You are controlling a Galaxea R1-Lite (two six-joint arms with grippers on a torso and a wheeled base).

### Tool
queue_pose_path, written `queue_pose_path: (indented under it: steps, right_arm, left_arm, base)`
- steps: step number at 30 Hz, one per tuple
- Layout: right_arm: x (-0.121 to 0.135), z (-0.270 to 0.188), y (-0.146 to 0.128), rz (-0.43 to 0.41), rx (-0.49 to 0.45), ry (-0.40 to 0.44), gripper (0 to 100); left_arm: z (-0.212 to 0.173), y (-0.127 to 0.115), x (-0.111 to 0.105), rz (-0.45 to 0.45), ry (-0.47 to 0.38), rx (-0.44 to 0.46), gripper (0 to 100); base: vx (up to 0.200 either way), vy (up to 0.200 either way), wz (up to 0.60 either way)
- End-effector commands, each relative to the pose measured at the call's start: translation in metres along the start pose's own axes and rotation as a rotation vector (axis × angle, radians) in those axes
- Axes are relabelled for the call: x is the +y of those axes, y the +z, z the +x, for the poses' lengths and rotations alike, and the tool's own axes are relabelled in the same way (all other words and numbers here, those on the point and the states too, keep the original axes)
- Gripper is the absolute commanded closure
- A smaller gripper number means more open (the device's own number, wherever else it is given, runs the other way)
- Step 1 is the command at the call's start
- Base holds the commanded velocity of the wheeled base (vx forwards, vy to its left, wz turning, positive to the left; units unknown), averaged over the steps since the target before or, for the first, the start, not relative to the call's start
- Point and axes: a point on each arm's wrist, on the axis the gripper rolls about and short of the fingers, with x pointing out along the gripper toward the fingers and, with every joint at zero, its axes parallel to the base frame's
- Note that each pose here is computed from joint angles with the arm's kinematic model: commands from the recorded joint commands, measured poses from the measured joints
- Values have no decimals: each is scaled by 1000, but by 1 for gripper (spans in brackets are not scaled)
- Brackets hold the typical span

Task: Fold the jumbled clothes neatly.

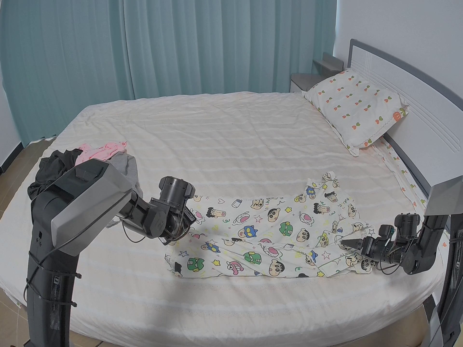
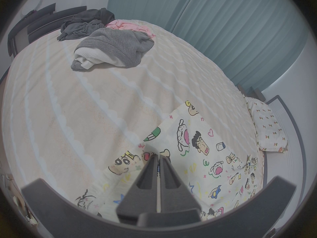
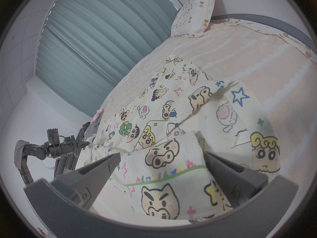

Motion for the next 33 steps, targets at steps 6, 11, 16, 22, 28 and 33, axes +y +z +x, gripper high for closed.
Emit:
queue_pose_path:
  steps: [6,11,16,22,28,33]
  right_arm:
    - [3,7,0,-18,48,-2,100]
    - [2,9,3,-35,43,-1,100]
    - [1,10,8,-45,23,1,100]
    - [0,6,16,-63,-38,10,100]
    - [-4,2,22,-69,-89,10,100]
    - [-7,1,25,-73,-115,10,100]
  left_arm:
    - [-2,1,-1,-1,-4,-3,100]
    - [-2,1,-1,-1,-4,-3,100]
    - [-2,1,-1,0,-3,-2,100]
    - [-1,1,0,2,11,-18,100]
    - [-1,-1,1,8,28,-12,100]
    - [0,-1,0,9,24,-14,100]
  base:
    - [0,0,0]
    - [0,0,0]
    - [0,0,0]
    - [0,0,0]
    - [0,0,0]
    - [0,0,0]
